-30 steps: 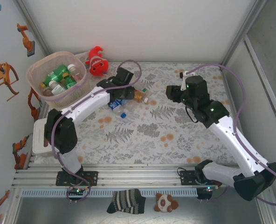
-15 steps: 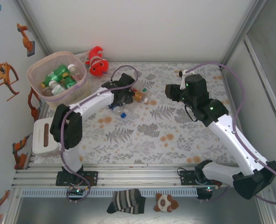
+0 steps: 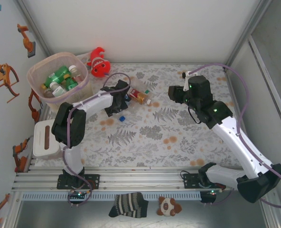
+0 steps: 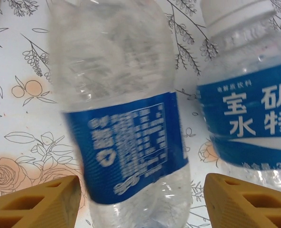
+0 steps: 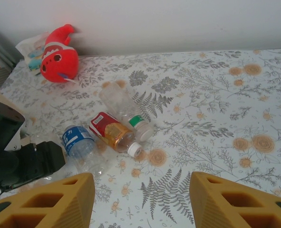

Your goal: Put the plastic bottles in the bin

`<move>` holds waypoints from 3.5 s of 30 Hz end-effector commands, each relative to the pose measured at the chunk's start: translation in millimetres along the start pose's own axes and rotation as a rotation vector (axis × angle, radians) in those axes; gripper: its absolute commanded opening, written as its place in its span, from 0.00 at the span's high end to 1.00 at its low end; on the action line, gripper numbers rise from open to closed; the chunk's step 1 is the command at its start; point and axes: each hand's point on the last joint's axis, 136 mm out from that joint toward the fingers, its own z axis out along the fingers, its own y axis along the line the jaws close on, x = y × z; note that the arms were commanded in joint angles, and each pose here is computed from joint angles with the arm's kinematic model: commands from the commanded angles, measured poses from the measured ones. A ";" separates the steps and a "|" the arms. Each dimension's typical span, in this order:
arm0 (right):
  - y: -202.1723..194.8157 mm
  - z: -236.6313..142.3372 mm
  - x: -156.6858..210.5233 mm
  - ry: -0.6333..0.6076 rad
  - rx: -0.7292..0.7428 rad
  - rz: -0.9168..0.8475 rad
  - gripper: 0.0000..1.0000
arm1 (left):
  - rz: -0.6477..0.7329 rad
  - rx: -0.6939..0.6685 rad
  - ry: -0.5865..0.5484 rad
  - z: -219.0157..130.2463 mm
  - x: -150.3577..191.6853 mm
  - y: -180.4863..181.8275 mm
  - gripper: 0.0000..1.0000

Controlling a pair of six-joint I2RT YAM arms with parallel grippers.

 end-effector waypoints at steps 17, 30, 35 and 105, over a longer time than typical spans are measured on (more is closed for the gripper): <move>4.6 -2.3 -12.5 -0.025 -0.010 -0.012 0.46 | -0.053 0.008 0.031 18.3 -5.3 2.5 0.24; 4.0 -0.5 -11.1 -0.023 -0.006 -0.011 0.46 | -0.043 0.014 0.061 30.1 1.3 3.6 0.31; 4.7 0.3 -13.7 -0.027 -0.006 -0.015 0.46 | -0.040 0.029 0.038 21.9 -5.1 2.5 0.33; 16.1 8.3 -15.4 -0.035 -0.067 0.022 0.46 | -0.116 0.066 -0.405 -224.3 -196.6 218.9 0.45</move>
